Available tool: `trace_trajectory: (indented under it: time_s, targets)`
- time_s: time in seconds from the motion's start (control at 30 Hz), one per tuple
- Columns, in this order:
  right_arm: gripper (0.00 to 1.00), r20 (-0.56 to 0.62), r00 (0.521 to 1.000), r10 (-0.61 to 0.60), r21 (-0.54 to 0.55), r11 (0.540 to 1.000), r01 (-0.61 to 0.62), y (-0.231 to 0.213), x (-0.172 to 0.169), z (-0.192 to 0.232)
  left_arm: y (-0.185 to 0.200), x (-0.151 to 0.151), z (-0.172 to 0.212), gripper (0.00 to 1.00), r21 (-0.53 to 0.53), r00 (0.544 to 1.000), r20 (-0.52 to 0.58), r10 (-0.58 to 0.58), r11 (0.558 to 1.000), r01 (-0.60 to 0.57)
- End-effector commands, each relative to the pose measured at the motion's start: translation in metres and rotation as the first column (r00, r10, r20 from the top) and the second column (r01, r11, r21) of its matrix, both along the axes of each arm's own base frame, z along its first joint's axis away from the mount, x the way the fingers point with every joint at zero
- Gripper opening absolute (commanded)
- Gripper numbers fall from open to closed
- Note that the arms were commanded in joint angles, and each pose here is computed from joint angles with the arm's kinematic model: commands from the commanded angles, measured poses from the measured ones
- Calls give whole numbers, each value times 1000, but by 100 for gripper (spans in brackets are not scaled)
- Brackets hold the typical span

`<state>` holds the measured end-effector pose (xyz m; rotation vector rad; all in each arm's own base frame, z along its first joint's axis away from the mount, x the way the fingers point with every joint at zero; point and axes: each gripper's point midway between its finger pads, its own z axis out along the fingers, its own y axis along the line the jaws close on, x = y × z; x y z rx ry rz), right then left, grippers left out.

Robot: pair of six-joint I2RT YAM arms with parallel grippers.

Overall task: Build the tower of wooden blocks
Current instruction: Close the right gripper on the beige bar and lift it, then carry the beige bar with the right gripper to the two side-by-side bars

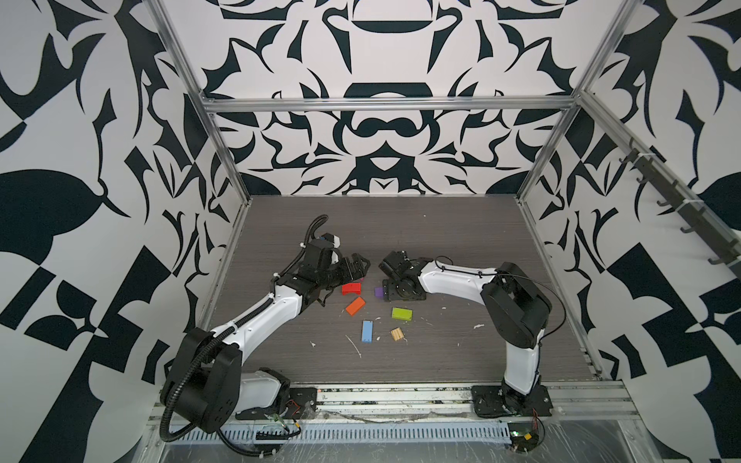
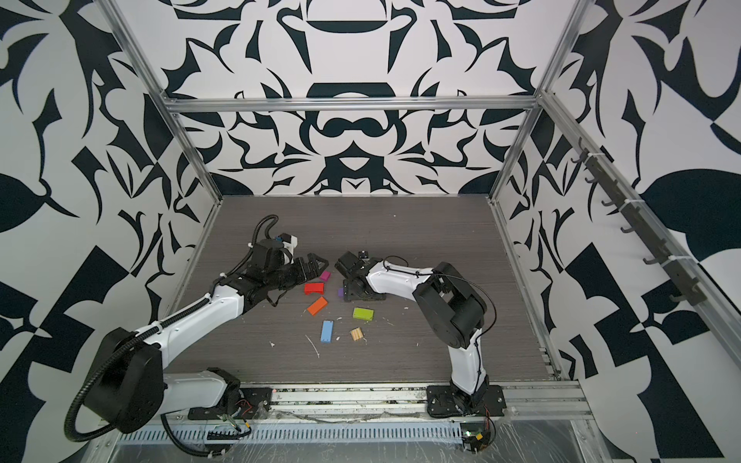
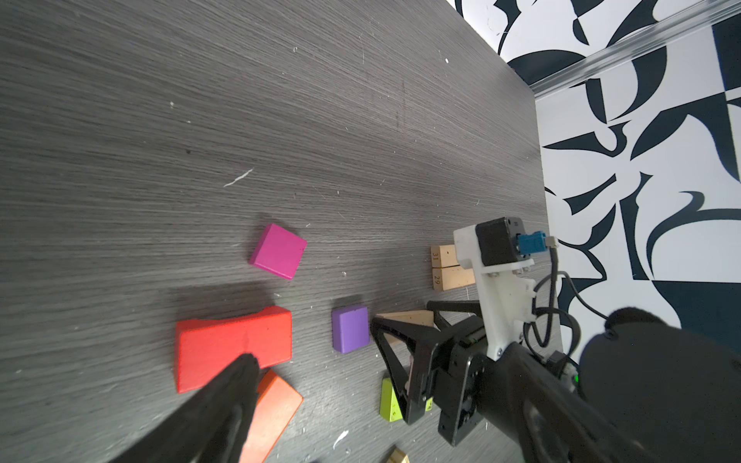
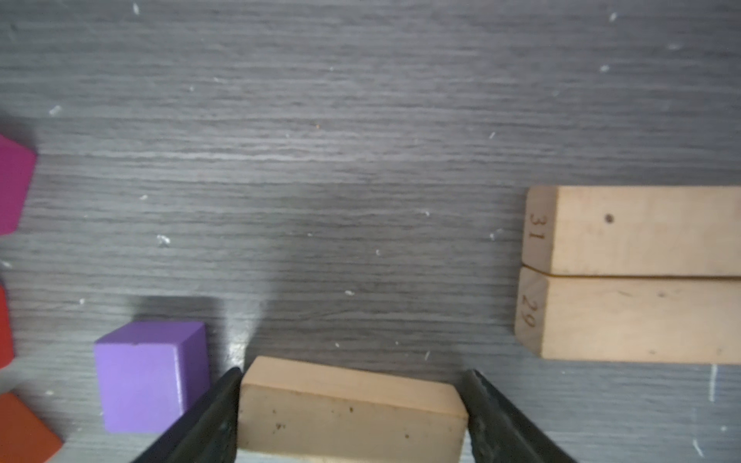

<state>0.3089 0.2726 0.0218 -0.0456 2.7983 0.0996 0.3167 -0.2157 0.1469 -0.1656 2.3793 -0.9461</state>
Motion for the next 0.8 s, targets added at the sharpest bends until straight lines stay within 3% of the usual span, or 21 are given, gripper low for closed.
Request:
trace_trajectory:
  time_s: [0.0,0.77]
  targets:
    - [86,14,1000,-8,-41,999,8,-10,-2,2,4,-6,-4,99,15,1000,-2,1,1000,-1]
    - [73,35,999,4,-49,999,-2,-31,-19,11,-2,-1,-3,100,-3,1000,-4,-4,1000,4]
